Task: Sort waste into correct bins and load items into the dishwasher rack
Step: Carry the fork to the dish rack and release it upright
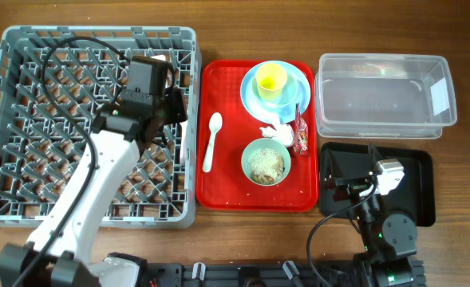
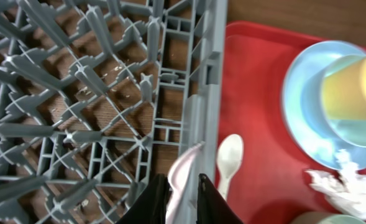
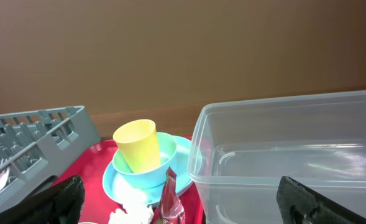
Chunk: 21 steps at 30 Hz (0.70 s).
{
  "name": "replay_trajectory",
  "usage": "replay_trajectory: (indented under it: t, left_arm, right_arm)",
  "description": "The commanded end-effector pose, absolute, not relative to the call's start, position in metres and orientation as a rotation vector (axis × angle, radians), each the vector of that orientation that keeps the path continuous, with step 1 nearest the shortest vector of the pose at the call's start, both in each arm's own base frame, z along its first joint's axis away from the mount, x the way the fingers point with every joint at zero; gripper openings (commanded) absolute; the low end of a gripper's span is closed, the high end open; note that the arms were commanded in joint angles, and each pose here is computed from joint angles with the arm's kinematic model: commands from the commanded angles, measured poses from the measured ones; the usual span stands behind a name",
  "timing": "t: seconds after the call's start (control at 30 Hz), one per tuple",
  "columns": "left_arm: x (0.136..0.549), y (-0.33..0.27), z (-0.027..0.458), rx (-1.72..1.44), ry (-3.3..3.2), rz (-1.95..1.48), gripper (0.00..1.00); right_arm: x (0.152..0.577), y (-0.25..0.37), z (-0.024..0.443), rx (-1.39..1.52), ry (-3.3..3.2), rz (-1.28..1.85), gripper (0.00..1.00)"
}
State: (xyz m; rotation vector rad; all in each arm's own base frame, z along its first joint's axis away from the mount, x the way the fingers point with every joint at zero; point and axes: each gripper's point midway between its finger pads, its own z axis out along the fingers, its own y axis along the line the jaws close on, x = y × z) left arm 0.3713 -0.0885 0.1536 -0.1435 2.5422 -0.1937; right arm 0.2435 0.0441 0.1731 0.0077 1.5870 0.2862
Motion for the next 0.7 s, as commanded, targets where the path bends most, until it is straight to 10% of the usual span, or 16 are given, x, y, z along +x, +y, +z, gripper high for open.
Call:
replay_trajectory:
  t: [0.0,0.67]
  left_arm:
    - [0.378,-0.097,0.131,0.028,2.598,-0.247,0.15]
    - [0.388,-0.101,0.075,0.080,2.706,-0.231,0.05]
  right_arm:
    - [0.244,0.044,0.174,0.004,1.582,0.288,1.00]
    - [0.244,0.044,0.174,0.004,1.582,0.288,1.00]
